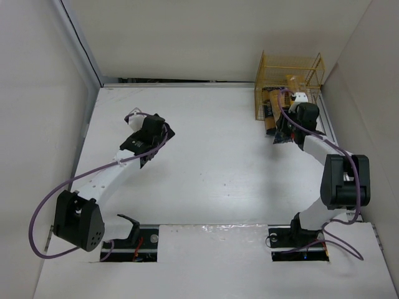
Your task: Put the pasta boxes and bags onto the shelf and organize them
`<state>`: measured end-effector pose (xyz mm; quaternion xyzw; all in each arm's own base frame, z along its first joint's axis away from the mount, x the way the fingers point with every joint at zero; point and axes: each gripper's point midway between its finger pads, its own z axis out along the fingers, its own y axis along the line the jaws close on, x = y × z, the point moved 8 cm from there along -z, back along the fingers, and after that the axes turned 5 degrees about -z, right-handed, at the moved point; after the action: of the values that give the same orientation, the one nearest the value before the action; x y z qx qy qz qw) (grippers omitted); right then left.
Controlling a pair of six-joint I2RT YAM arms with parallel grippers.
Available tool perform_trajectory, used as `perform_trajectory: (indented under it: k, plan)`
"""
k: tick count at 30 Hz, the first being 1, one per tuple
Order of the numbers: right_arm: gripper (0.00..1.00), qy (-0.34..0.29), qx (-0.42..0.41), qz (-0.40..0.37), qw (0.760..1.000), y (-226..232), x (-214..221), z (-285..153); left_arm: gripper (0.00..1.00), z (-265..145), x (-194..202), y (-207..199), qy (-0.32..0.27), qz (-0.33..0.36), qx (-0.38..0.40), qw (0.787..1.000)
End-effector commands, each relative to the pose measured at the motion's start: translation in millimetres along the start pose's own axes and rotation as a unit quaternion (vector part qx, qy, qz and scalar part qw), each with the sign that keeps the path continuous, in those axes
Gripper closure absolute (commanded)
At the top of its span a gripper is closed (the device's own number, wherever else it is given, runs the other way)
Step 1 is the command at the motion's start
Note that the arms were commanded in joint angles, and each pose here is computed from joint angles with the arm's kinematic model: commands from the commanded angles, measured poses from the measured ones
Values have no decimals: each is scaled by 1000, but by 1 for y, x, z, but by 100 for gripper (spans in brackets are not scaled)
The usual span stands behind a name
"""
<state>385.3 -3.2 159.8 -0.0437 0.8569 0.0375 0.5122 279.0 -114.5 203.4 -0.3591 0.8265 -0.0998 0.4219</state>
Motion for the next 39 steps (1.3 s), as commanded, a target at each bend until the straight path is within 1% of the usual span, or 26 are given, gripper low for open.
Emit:
perform_trajectory:
  k: [1,2,5,10,17,18,21,24,25,26,28,29,30,31,32,36,37,39]
  plan:
    - [100,-176,6,-5,984,-6,-87,-4,0,-1,-7,-4,-8,-7,11,1000]
    - [100,-189,6,-2,982,-6,-91,-2,0,0,-9,-3,-10,-9,8,1000]
    - [100,-196,-6,6,981,-5,-95,9,0,4,-5,-1,-4,-7,6,1000]
    - [100,-199,-8,16,980,-8,-106,28,0,8,-1,0,5,1,1,1000]
    - [100,-208,-23,15,978,-11,-124,60,0,7,-7,-2,-3,-3,0,1000]
    - [100,-209,-36,12,977,-10,-125,63,0,7,-7,-2,-3,-3,0,1000]
    - [100,-201,-52,15,978,-5,-127,80,0,8,-8,-3,-5,-1,-6,1000]
    - [100,-199,-53,15,978,-6,-126,83,0,9,-8,-3,-2,1,-10,1000]
    - [96,-199,-53,15,978,-6,-126,83,0,8,-7,-1,0,3,-14,1000]
    - [71,-199,-53,15,978,-6,-126,83,0,8,-7,-1,0,3,-14,1000]
    - [47,-201,-53,15,978,-5,-126,77,0,8,-7,-2,0,-1,-14,1000]
    - [23,-201,-53,15,978,-4,-127,74,0,8,-6,0,3,1,-19,1000]
    - [16,-204,-53,14,977,-3,-127,63,0,6,-8,-1,0,-1,-15,1000]
    - [5,-207,-46,15,977,-3,-128,57,0,6,-8,-1,0,-1,-15,1000]
    - [0,-210,-40,9,977,-3,-129,50,0,3,-10,-1,-2,-3,-11,1000]
    - [0,-226,-23,-13,974,-2,-136,14,0,-7,-13,3,-7,-8,-2,1000]
    - [0,-230,-21,-25,973,-1,-140,-3,0,-10,-14,1,-6,-11,5,1000]
    - [0,-237,-10,-44,970,-1,-143,-22,0,-18,-15,8,-9,-14,10,1000]
